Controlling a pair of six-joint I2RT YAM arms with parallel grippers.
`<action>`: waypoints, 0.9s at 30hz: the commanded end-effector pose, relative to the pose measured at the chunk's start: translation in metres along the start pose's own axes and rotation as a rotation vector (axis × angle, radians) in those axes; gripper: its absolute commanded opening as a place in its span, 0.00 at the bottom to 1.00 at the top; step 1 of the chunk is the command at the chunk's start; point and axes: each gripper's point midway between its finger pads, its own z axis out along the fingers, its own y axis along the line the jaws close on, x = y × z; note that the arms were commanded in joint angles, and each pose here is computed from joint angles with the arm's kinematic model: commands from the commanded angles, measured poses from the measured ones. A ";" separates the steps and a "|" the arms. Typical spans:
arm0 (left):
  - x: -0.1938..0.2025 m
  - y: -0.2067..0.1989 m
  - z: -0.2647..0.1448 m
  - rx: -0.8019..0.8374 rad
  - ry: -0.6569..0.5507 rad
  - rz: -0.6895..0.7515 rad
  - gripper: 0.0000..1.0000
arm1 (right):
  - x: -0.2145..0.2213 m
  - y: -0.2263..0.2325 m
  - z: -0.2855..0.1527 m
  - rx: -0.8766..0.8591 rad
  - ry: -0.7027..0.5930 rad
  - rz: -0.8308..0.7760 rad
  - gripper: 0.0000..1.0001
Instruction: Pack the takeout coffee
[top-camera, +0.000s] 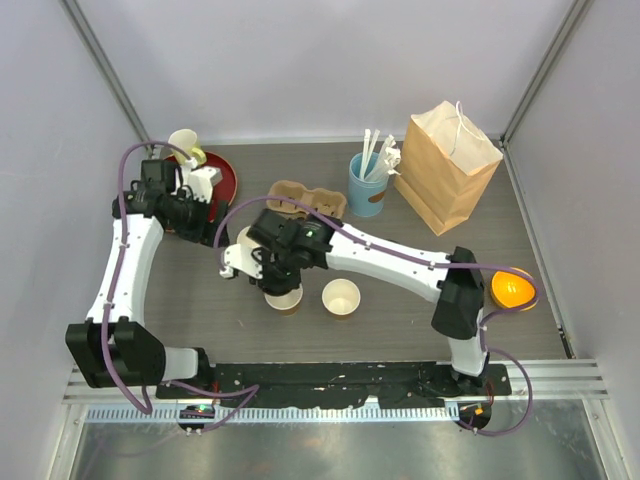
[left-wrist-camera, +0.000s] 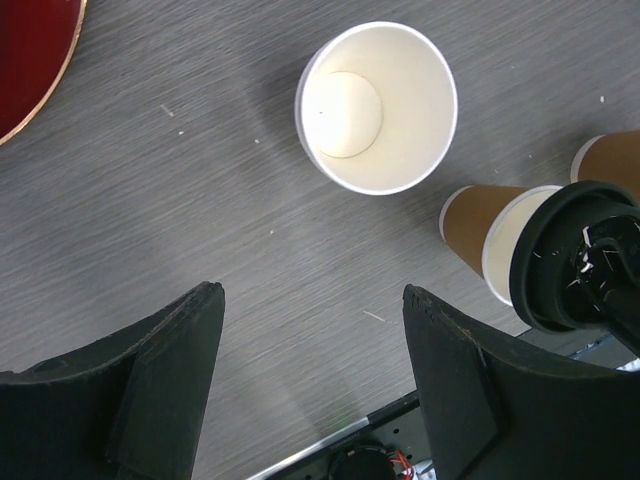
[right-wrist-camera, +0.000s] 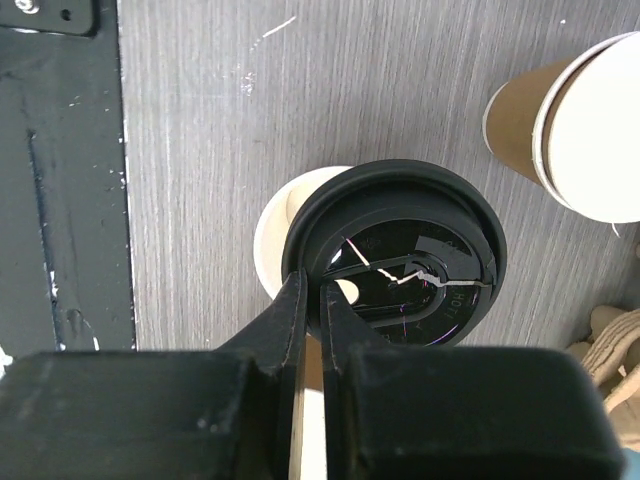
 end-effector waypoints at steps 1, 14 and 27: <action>0.002 0.006 -0.004 -0.013 -0.011 -0.036 0.76 | 0.001 0.002 -0.005 0.055 0.104 0.022 0.01; 0.004 0.013 -0.005 -0.041 0.000 -0.018 0.76 | 0.017 0.020 0.011 -0.013 0.155 0.048 0.01; 0.003 0.013 -0.007 -0.046 0.001 -0.005 0.76 | 0.008 0.020 0.020 -0.031 0.109 0.030 0.01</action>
